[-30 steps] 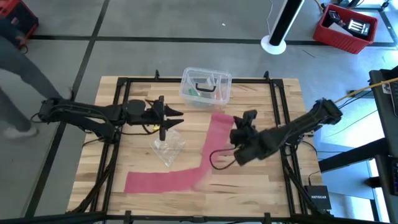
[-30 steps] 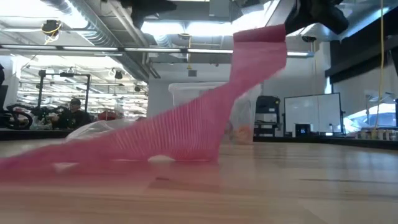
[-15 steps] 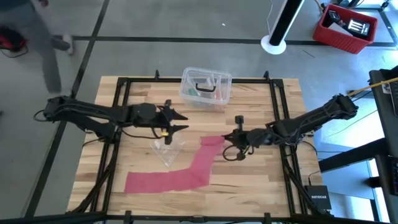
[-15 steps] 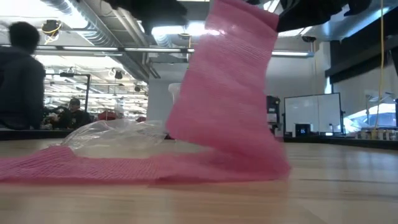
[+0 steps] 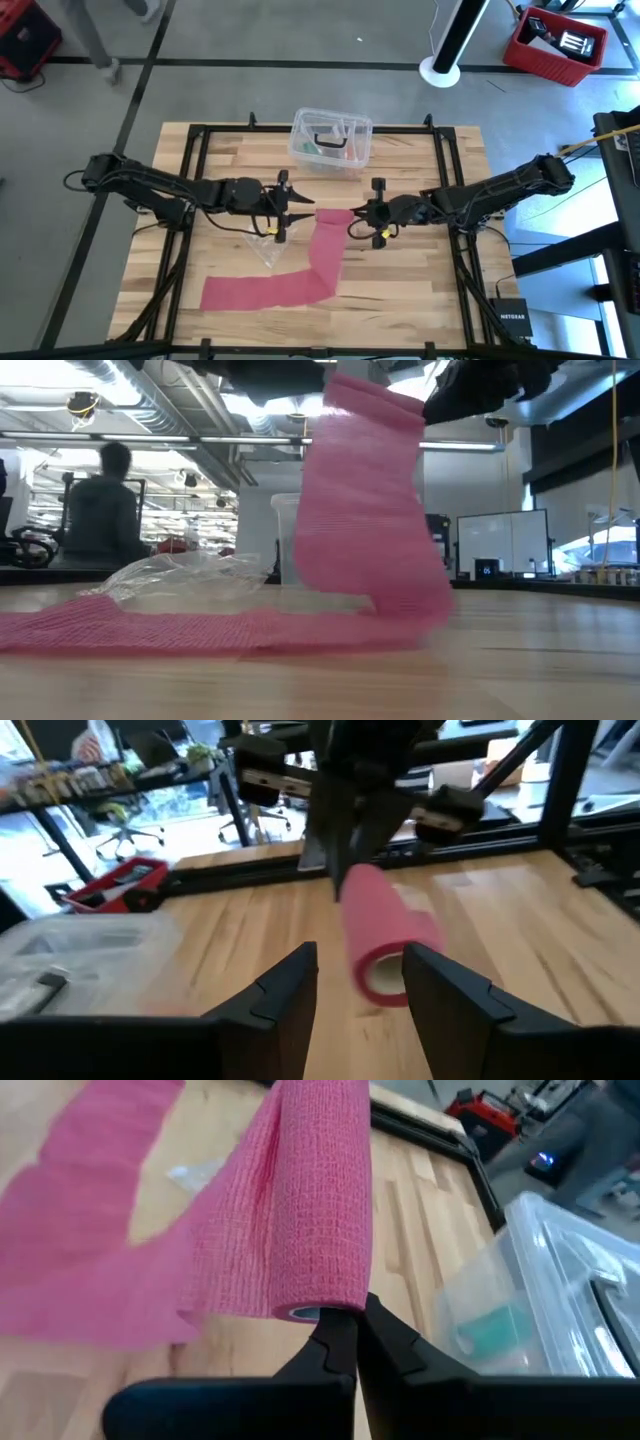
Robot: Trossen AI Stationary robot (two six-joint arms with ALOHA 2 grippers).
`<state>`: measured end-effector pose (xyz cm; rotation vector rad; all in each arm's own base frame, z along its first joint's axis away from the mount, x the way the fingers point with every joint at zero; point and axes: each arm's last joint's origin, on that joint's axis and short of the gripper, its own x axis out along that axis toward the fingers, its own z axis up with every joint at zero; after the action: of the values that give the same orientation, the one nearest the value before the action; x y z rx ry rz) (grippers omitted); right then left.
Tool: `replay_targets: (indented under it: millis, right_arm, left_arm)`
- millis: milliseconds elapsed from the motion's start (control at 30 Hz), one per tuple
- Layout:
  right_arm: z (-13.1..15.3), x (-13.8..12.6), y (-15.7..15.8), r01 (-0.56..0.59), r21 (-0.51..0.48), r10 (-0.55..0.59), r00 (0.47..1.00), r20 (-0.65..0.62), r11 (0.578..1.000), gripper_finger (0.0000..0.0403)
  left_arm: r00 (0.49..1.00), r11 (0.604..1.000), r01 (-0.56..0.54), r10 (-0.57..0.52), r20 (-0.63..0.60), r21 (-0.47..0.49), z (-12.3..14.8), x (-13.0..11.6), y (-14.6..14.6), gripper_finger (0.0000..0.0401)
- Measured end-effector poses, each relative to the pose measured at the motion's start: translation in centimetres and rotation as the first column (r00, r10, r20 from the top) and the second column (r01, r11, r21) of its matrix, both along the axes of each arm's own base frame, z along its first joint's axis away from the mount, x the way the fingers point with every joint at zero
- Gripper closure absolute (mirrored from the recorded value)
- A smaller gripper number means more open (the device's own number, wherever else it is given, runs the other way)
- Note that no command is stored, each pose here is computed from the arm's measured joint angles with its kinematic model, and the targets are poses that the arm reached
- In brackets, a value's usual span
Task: Roll bandage
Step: Roll the pink bandage
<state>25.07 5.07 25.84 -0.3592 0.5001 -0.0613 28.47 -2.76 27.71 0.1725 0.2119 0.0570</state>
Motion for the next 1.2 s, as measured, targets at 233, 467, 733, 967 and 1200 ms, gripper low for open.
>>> replay_targets:
  millis: [233,467,733,967,1200]
  right_arm:
    - [0.03,0.3,0.19,-0.021,0.011,0.021,1.0,0.02,1.0,0.0402]
    - [0.25,0.4,0.19,-0.012,0.008,0.012,1.0,0.024,1.0,0.0402]
    - [0.5,0.44,0.1,0.018,-0.003,-0.018,0.999,0.035,1.0,0.0402]
    - [0.47,0.42,0.13,0.02,0.023,-0.021,0.999,0.031,1.0,0.0402]
    - [0.49,0.44,0.1,0.046,0.041,-0.048,0.998,0.036,0.998,0.0402]
  left_arm:
    - [1.0,1.0,-0.008,0.008,-0.003,0.028,-0.05,0.07,0.31,0.026]
    - [1.0,0.998,0.019,-0.017,-0.023,0.056,-0.31,0.09,-0.25,0.026]
    - [1.0,0.997,0.03,-0.03,-0.01,0.077,-0.16,0.09,-0.52,0.026]
    - [1.0,0.995,0.005,-0.004,-0.01,0.099,0.05,-0.14,-0.4,0.026]
    - [1.0,0.994,0.003,-0.003,0.0,0.112,0.32,-0.31,-0.36,0.026]
